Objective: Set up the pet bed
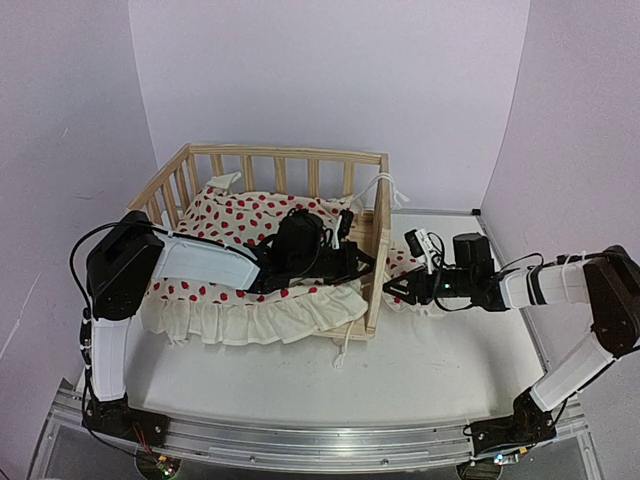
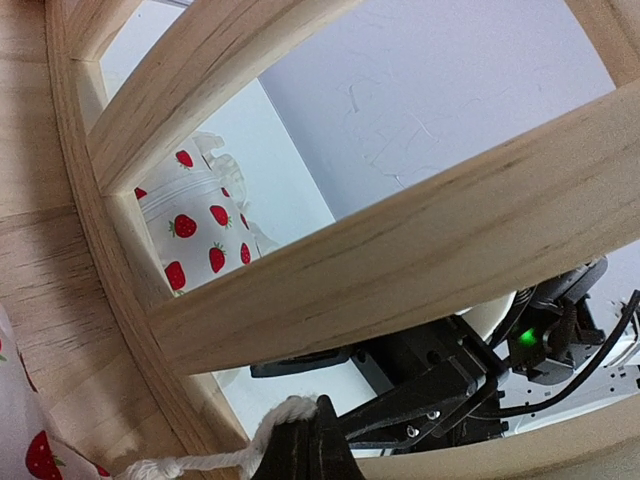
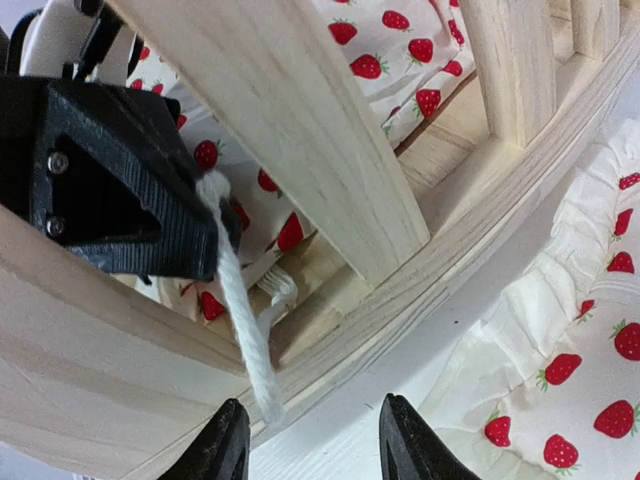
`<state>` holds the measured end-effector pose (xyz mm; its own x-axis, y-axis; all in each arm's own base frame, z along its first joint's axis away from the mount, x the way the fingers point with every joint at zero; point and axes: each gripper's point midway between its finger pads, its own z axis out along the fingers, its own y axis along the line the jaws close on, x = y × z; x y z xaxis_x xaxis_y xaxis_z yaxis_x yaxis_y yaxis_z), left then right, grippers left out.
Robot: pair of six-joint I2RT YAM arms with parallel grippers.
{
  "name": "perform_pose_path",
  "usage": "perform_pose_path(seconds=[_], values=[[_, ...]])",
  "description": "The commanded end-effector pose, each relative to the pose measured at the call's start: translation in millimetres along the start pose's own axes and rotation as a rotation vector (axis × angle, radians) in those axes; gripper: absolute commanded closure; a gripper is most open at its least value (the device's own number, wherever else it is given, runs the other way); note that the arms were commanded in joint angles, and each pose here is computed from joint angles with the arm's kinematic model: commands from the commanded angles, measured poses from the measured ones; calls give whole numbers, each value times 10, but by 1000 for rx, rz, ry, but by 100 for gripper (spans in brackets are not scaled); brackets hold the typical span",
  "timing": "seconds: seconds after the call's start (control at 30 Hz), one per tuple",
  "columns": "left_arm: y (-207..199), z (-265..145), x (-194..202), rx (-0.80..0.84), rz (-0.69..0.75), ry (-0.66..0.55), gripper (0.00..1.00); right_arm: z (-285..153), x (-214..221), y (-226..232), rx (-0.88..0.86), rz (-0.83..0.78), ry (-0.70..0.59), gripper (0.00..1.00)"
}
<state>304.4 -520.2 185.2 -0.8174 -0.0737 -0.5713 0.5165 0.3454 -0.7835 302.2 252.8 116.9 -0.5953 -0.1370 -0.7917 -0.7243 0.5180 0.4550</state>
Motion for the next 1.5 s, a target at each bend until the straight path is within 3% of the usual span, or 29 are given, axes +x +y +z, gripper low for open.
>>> perform_pose_path(seconds=[0.0, 0.17, 0.23, 0.3, 0.33, 0.47, 0.63, 0.7, 0.77, 0.9, 1.07, 1.23, 1.3, 1.4, 1.47], values=[[-352, -20, -228, 91, 18, -37, 100, 54, -331, 90, -50, -4, -128, 54], [-372, -47, -227, 92, 23, -38, 100, 154, -384, 180, -91, 12, -171, 59], [-374, -63, -228, 91, 26, -39, 100, 206, -398, 186, -103, 28, -162, 71], [-377, -85, -222, 90, 36, -38, 100, 171, -384, 166, -74, 57, -156, 94], [-377, -102, -214, 88, 44, -38, 100, 113, -351, 128, -21, 65, -135, 100], [-331, -193, -122, 71, 78, -25, 98, -225, 17, 23, 264, 103, 117, 100], [-233, -246, 29, 55, 87, 7, 80, -537, 303, 95, 416, 148, 359, 97], [-227, -291, 57, 49, 92, 9, 72, -578, 317, 147, 427, 146, 383, 94], [-260, -344, 74, 53, 96, 11, 63, -585, 310, 182, 433, 142, 381, 98], [-409, -499, 67, 64, 121, -7, 55, -574, 333, 225, 440, 169, 409, 100], [-469, -660, 149, 72, 131, 3, 51, -624, 337, 301, 466, 168, 448, 94], [-455, -884, 262, 51, 138, 9, 48, -626, 556, 404, 391, 221, 490, 55], [-372, -1022, 318, 10, 131, 1, 46, -743, 436, 314, 431, 211, 432, 47], [-130, -1210, 447, -98, 106, 7, 45, -844, -9, 179, 366, 227, 231, 30], [63, -1290, 564, -170, 92, 27, 44, -803, -305, 38, 324, 268, 112, 27]])
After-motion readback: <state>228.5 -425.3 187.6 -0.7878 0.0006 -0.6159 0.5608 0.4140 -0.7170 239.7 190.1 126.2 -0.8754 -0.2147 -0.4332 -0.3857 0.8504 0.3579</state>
